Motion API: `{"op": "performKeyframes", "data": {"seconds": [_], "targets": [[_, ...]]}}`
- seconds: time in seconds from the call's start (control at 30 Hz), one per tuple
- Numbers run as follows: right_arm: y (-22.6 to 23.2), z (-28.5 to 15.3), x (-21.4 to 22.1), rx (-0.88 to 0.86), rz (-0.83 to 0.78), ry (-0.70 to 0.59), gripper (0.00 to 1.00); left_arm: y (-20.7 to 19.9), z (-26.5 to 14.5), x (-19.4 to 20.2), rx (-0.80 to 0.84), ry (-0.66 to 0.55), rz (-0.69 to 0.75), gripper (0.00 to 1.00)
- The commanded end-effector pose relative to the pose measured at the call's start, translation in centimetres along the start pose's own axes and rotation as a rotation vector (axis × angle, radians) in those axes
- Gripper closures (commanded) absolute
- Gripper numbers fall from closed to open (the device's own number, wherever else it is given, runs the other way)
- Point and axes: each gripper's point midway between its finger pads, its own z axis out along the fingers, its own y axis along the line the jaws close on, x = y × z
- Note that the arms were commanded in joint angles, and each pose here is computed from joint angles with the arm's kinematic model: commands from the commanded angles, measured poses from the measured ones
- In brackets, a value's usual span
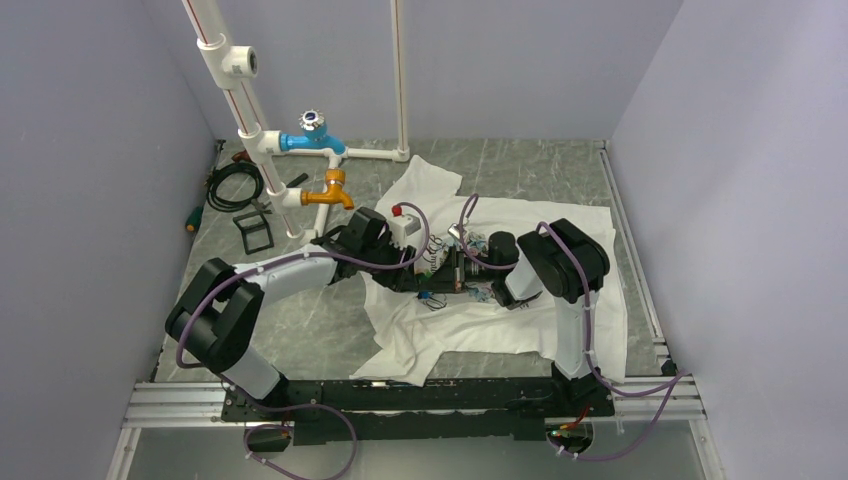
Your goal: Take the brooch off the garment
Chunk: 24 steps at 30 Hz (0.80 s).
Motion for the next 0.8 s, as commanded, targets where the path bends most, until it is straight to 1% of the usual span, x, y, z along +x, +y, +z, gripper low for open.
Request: {"op": "performKeyframes", "data": {"seconds": [0.0,0.33,0.5,0.67,0.77], "targets": [[1.6,0.2,-0.7,-0.042,-0.107,-0.013,1.0,-1.0,-0.3,-2.5,0.05,-0.06,0.003,0.46],[1.8,0.3,-0.6,-0.057,-0.111,-0.007,1.0,0.1,0.1,-2.3,0.013,-0.041,-0.024,0.52],[1.8,0.4,-0.6,-0.056,-0.112,-0.007,1.0,0.1,0.2,-2.1,0.018,-0.038,-0.027,0.5],[1.7,0.4,-0.6,-0.055,-0.107,-0.006,1.0,-0.1,-0.1,-1.8,0.037,-0.044,-0.028,0.46],[1.6,0.3,-0.6,-0.052,-0.104,-0.007,1.0,-0.4,-0.8,-1.8,0.079,-0.064,-0.038,0.46]]}}
